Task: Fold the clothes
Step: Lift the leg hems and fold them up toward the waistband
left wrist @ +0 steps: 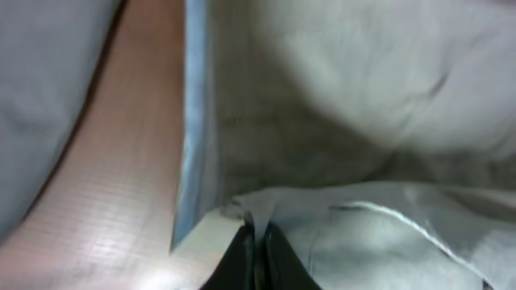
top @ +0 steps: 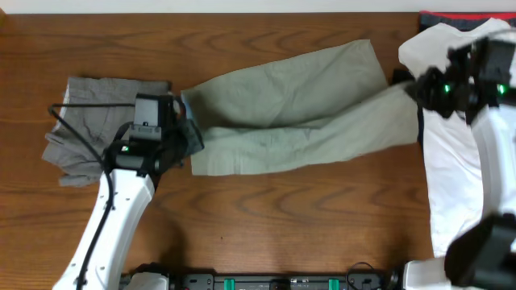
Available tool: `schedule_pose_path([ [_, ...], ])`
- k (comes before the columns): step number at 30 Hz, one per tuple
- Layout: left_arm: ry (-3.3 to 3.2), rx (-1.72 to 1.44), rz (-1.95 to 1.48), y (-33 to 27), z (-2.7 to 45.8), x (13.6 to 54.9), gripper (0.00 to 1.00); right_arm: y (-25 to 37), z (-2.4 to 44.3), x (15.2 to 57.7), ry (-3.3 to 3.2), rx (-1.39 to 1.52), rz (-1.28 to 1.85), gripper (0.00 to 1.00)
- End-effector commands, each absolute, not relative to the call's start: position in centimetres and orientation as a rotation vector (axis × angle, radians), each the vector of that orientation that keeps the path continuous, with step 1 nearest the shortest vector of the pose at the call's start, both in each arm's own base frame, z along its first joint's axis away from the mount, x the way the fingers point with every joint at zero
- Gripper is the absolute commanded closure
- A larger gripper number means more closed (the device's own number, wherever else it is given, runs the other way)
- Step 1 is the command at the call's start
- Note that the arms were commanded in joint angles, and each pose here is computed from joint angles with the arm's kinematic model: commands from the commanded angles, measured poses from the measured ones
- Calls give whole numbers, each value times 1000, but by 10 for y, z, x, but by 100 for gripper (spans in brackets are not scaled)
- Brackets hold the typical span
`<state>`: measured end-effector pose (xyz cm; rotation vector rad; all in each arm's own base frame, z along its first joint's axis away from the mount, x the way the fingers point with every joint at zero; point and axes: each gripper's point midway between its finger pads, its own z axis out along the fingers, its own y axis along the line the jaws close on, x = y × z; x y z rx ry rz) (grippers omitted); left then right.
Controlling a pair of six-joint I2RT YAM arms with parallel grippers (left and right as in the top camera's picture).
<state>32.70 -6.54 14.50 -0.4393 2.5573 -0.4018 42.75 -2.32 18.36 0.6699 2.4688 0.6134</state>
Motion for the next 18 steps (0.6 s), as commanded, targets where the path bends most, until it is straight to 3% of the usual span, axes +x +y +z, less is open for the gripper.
schedule_pose_path([
  [1, 2503, -425, -392, -64, 149, 347, 94, -14, 197, 461, 2439, 625, 660, 99],
  [10, 2370, -478, -411, -56, 142, 399, 94, -19, 189, 538, 2327, 593, 700, 99],
  [18, 2348, -547, -340, -32, 113, 425, 94, 4, 172, 574, 2247, 539, 849, 99],
])
